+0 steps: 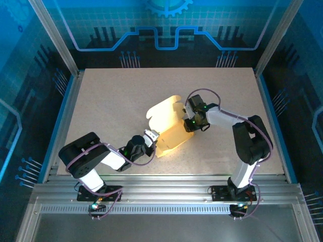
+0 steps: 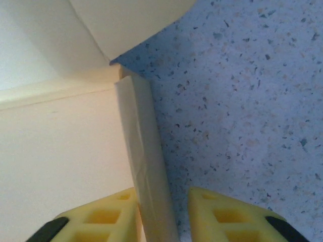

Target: Fold the paper box

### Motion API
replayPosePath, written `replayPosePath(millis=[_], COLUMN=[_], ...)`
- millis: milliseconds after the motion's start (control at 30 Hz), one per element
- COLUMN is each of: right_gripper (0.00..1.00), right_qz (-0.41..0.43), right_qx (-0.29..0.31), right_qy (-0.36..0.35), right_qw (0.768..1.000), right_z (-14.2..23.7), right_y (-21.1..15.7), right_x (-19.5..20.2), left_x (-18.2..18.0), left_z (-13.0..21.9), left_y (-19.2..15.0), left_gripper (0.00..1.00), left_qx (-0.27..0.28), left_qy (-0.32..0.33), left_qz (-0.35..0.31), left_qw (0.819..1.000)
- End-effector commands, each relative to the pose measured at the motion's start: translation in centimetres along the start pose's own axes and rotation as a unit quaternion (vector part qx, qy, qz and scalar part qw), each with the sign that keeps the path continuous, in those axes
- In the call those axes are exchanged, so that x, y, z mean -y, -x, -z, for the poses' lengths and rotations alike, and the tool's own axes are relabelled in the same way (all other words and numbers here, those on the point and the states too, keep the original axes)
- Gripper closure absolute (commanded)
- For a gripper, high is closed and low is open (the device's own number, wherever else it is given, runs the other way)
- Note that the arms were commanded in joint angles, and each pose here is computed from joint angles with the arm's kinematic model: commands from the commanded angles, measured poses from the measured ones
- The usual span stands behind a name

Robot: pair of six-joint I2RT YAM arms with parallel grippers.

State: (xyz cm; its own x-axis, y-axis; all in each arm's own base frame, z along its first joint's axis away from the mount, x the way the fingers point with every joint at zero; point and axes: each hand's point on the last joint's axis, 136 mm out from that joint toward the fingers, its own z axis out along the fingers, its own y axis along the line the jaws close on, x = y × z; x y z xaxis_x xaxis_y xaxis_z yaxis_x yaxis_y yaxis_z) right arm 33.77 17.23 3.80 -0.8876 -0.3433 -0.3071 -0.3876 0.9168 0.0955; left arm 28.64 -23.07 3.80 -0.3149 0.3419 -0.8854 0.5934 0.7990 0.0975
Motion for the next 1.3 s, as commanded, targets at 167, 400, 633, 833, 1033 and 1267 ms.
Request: replayPosePath(millis=[167,400,633,833,1033,1267], right_gripper=[0.79,0.84,0.88,0.88,0.88,0.88], right_qz=[0.019,0.003,-0.009,0.004,0.023,0.017], right_qx=[-0.008,0.009,0.017,0.007,-0.005,-0.005], right_qy=[-0.054,-0.087,-0.106,-0.129,-0.155,-0.142], right_qw=[0.998,0.996,0.994,0.992,0.988,0.99], right_z=[0.5,1.2,1.3,0.7,0.3,0.2], right_y=[0.0,0.2,0.0,-0.4,-0.5,-0.4], right_x=[0.2,0.1,0.6,0.8,0.6,0.1], left_x=[0.8,1.6,-0.6,-4.8,-3.7,-4.0], left_z=[0.2,1.2,2.7,3.5,2.9,1.0], left_y=[1.1,4.3,4.7,2.5,2.9,2.8], left_gripper=[0.8,0.6,0.44,0.47,0.57,0.73], left_qx=[-0.011,-0.008,-0.044,-0.114,-0.165,-0.242], left_qy=[-0.026,-0.061,-0.009,0.058,0.018,-0.015], left_qz=[0.034,0.1,0.14,0.257,0.227,0.302], left_qw=[0.999,0.993,0.989,0.958,0.96,0.922])
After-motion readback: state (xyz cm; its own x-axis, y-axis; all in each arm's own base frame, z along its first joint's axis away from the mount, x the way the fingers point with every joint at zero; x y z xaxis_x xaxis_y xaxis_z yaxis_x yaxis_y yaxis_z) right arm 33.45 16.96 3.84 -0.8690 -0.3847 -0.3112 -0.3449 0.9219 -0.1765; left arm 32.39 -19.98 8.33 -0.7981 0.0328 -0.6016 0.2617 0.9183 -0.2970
